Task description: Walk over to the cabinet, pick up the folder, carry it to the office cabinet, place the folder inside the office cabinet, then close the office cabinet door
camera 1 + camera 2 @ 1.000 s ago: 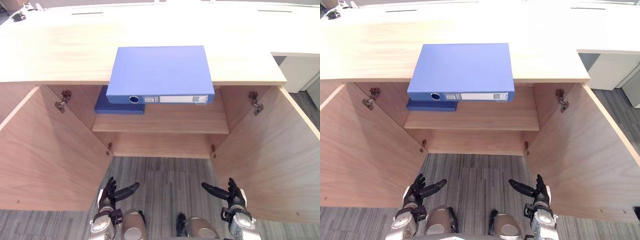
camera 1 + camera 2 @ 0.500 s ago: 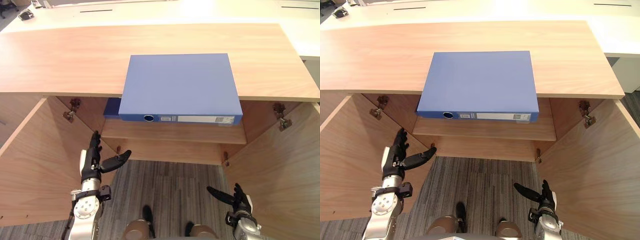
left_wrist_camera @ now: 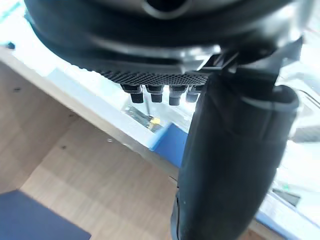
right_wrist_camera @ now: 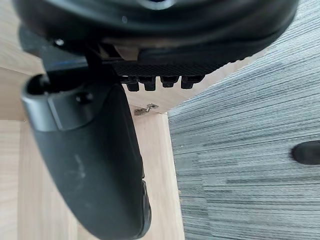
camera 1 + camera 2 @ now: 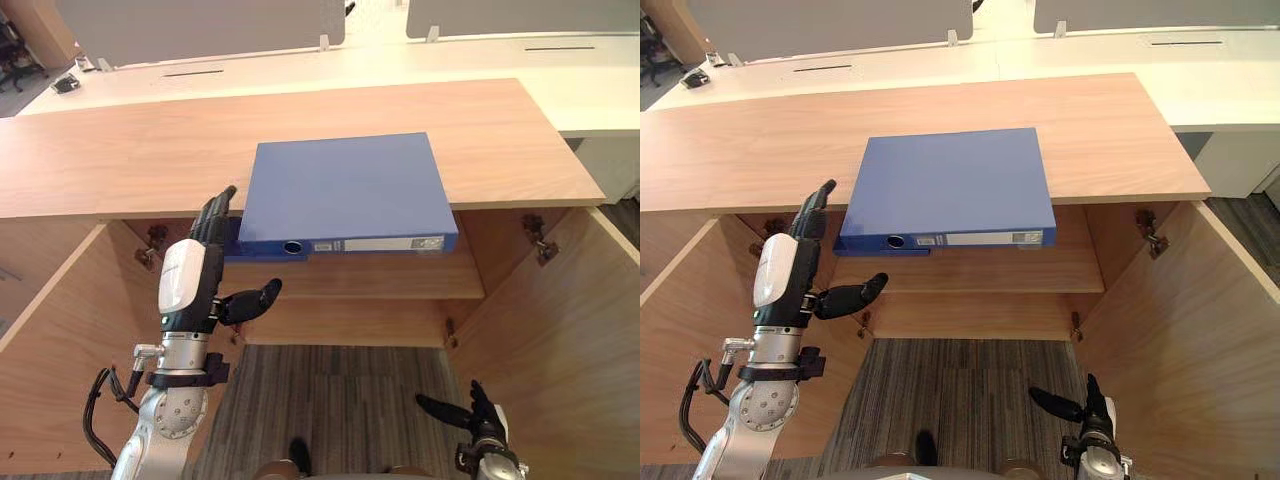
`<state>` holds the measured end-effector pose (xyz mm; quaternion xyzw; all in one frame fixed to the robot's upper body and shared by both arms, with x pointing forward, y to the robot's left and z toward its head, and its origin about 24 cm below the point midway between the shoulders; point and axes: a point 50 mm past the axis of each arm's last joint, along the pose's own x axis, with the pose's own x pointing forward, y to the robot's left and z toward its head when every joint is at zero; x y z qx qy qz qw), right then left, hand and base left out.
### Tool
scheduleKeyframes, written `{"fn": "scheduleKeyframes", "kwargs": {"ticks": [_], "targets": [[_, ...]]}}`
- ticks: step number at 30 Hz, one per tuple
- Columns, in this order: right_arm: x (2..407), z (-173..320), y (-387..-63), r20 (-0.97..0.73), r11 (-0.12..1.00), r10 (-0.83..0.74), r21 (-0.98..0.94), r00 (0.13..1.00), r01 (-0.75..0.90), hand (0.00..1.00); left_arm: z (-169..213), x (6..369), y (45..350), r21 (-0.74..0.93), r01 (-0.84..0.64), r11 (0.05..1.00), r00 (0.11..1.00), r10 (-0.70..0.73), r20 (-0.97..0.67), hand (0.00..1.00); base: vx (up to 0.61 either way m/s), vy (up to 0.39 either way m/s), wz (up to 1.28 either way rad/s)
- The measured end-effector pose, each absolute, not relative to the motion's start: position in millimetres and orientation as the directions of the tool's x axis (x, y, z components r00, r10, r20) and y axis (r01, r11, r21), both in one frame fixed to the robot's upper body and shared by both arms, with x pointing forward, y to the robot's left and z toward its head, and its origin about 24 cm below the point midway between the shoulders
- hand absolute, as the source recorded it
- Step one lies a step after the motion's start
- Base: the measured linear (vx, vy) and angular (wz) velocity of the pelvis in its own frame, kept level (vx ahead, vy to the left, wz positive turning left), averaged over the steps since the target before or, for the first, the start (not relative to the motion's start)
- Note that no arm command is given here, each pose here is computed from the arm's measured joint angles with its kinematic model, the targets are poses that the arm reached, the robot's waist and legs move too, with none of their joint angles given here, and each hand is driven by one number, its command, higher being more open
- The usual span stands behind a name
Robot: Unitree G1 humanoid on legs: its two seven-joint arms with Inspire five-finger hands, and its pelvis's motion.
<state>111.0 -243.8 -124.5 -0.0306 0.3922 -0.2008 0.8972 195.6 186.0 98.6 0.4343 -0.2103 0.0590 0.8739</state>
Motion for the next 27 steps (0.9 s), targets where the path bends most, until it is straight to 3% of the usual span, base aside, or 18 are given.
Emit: {"fn": "scheduleKeyframes", "kwargs": {"ticks": [9,10,14,20,27], "targets": [[97.5,-131.8,-238.7,-0.729,0.926,-0.366,-0.220,0.578,0.308,1.00,96.9,220.2,175.3,0.799,-0.297,0.522,0.893,-0.143,0.426,1.00,-0.05,0.010,-0.08],[98.5,-131.6,-238.6,-0.728,0.926,-0.364,-0.218,0.581,0.307,1.00,92.5,227.5,178.5,0.820,-0.291,0.492,0.905,-0.136,0.402,0.00,0.00,0.000,0.00],[98.1,-131.8,-238.3,-0.730,0.927,-0.363,-0.216,0.579,0.307,1.00,84.1,242.2,185.7,0.861,-0.291,0.417,0.927,-0.099,0.361,0.00,0.00,0.000,0.00],[106.5,-130.1,-237.0,-0.722,0.930,-0.350,-0.195,0.597,0.311,1.00,111.9,261.4,187.9,0.846,-0.401,0.351,0.877,-0.120,0.466,0.00,0.01,-0.005,-0.02],[112.2,-128.9,-234.8,-0.715,0.931,-0.344,-0.178,0.609,0.317,1.00,129.4,267.7,182.1,0.792,-0.450,0.413,0.833,-0.123,0.539,0.00,0.00,-0.009,-0.08]]}}
